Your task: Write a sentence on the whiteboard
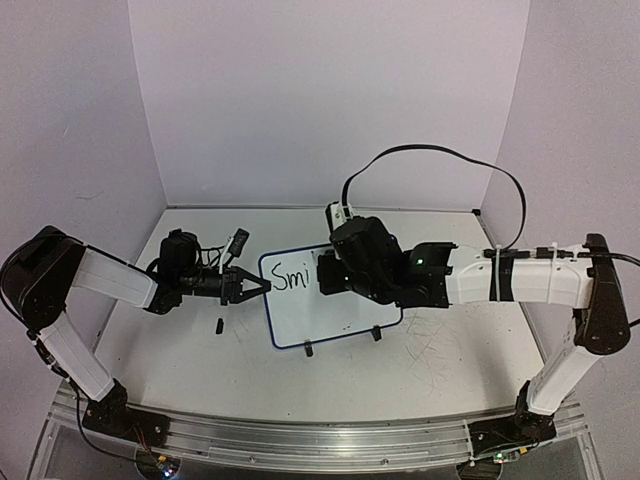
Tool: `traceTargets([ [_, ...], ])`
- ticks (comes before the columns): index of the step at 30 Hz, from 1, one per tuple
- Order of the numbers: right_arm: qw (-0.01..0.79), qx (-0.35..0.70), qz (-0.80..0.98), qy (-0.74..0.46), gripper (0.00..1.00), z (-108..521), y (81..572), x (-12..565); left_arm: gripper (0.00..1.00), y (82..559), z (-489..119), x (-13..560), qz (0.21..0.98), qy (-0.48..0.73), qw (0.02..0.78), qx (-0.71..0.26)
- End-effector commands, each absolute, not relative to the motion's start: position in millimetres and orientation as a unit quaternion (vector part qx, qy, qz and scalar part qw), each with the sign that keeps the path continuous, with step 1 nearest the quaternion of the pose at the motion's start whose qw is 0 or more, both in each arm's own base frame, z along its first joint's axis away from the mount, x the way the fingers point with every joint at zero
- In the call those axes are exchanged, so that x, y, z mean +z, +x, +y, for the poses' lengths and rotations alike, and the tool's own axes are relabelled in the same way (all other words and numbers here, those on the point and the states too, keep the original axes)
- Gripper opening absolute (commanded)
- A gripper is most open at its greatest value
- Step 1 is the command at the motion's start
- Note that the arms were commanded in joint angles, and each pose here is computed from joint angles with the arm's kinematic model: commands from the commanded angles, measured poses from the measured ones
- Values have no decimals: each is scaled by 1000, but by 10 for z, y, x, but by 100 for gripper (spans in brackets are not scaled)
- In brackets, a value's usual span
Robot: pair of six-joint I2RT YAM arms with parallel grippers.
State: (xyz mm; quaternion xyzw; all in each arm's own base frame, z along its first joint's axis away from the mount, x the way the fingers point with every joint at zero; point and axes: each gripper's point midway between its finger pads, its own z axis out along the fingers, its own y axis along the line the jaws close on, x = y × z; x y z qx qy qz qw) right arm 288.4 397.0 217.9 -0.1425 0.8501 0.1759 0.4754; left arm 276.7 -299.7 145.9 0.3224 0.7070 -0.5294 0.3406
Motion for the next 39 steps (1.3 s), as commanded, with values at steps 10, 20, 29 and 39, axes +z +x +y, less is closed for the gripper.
traceTargets([
  [10,479,177,850,-130,0,3997,2936,2163,0,2800,-3021,1510,701,327,346,-531],
  [20,461,177,861,-125,0,3950,2881,2025,0,2800,-3020,1508,702,327,347,-530],
  [29,446,176,869,-125,0,3929,2799,1888,0,2801,-3021,1506,701,327,347,-530],
  [39,433,173,876,-122,0,3896,2717,1770,0,2787,-3016,1505,701,328,347,-530],
])
